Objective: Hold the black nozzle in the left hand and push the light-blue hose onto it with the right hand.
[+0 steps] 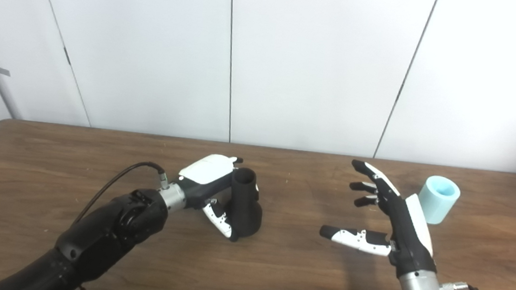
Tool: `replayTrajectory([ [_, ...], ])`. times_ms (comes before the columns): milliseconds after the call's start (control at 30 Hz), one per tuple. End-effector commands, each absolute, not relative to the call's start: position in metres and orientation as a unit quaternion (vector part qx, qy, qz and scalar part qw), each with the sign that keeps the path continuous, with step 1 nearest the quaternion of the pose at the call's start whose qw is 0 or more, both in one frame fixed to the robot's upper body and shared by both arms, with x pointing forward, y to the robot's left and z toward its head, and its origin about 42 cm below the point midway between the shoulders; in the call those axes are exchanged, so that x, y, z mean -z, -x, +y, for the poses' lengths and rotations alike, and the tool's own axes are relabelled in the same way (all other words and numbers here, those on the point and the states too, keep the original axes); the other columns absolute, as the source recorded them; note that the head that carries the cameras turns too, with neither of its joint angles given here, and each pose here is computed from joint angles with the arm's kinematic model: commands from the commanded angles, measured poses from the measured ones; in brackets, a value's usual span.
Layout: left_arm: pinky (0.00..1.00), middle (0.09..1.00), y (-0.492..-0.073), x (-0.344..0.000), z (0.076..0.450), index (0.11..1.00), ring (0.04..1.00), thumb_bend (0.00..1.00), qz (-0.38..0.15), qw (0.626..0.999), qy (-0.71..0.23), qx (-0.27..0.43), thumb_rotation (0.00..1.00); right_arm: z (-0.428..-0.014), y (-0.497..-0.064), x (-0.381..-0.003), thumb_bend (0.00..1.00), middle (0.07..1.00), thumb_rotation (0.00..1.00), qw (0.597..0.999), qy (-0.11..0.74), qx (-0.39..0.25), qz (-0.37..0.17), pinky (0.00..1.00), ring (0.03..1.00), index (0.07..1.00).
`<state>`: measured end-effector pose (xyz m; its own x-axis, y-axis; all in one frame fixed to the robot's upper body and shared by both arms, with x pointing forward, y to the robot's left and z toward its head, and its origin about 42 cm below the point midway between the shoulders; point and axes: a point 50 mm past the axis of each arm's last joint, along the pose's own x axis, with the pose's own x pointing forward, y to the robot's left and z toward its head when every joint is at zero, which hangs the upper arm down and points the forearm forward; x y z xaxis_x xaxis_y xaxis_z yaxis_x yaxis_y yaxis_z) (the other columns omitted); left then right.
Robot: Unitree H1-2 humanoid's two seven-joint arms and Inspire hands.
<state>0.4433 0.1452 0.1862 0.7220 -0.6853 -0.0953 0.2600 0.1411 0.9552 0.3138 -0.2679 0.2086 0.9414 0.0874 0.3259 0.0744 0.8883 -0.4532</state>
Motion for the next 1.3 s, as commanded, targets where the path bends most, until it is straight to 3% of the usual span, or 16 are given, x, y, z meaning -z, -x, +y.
replayTrajectory([
  [0, 1.00, 0.494, -0.420, -0.132, 0.150, 0.478, 0.657, 0.53, -0.116, 0.680, -0.613, 0.386, 0.00, -0.269, -0.318, -0.233, 0.70, 0.863, 0.27, 0.945, 0.239, 0.002, -0.225, 0.60, 0.740, 0.840],
  [200, 1.00, 0.494, -0.418, -0.129, 0.150, 0.479, 0.659, 0.53, -0.113, 0.669, -0.625, 0.386, 0.00, -0.273, -0.317, -0.240, 0.71, 0.863, 0.28, 0.944, 0.238, 0.004, -0.229, 0.60, 0.740, 0.840],
  [367, 1.00, 0.484, -0.418, -0.130, 0.151, 0.487, 0.657, 0.53, -0.107, 0.664, -0.632, 0.385, 0.00, -0.299, -0.318, -0.262, 0.71, 0.777, 0.25, 0.941, 0.234, 0.020, -0.244, 0.51, 0.692, 0.839],
  [500, 1.00, 0.490, -0.418, -0.131, 0.156, 0.484, 0.664, 0.53, -0.109, 0.666, -0.632, 0.381, 0.00, -0.331, -0.330, -0.296, 0.72, 0.751, 0.21, 0.904, 0.344, 0.041, -0.252, 0.47, 0.660, 0.832],
  [633, 1.00, 0.493, -0.416, -0.126, 0.161, 0.480, 0.653, 0.53, -0.115, 0.675, -0.625, 0.374, 0.00, -0.360, -0.343, -0.345, 0.81, 0.764, 0.17, 0.865, 0.457, 0.059, -0.198, 0.59, 0.704, 0.811],
  [767, 1.00, 0.496, -0.415, -0.120, 0.170, 0.477, 0.649, 0.53, -0.115, 0.680, -0.621, 0.372, 0.00, -0.374, -0.354, -0.375, 0.85, 0.816, 0.19, 0.845, 0.511, 0.072, -0.143, 0.69, 0.778, 0.818],
  [1033, 1.00, 0.508, -0.417, -0.110, 0.189, 0.469, 0.649, 0.52, -0.102, 0.688, -0.616, 0.369, 0.00, -0.400, -0.403, -0.397, 0.86, 0.849, 0.20, 0.826, 0.558, 0.058, -0.065, 0.67, 0.803, 0.847],
  [1267, 1.00, 0.499, -0.416, -0.106, 0.195, 0.475, 0.631, 0.52, -0.105, 0.690, -0.613, 0.371, 0.00, -0.407, -0.433, -0.405, 0.91, 0.863, 0.20, 0.807, 0.584, 0.088, -0.022, 0.69, 0.847, 0.849],
])
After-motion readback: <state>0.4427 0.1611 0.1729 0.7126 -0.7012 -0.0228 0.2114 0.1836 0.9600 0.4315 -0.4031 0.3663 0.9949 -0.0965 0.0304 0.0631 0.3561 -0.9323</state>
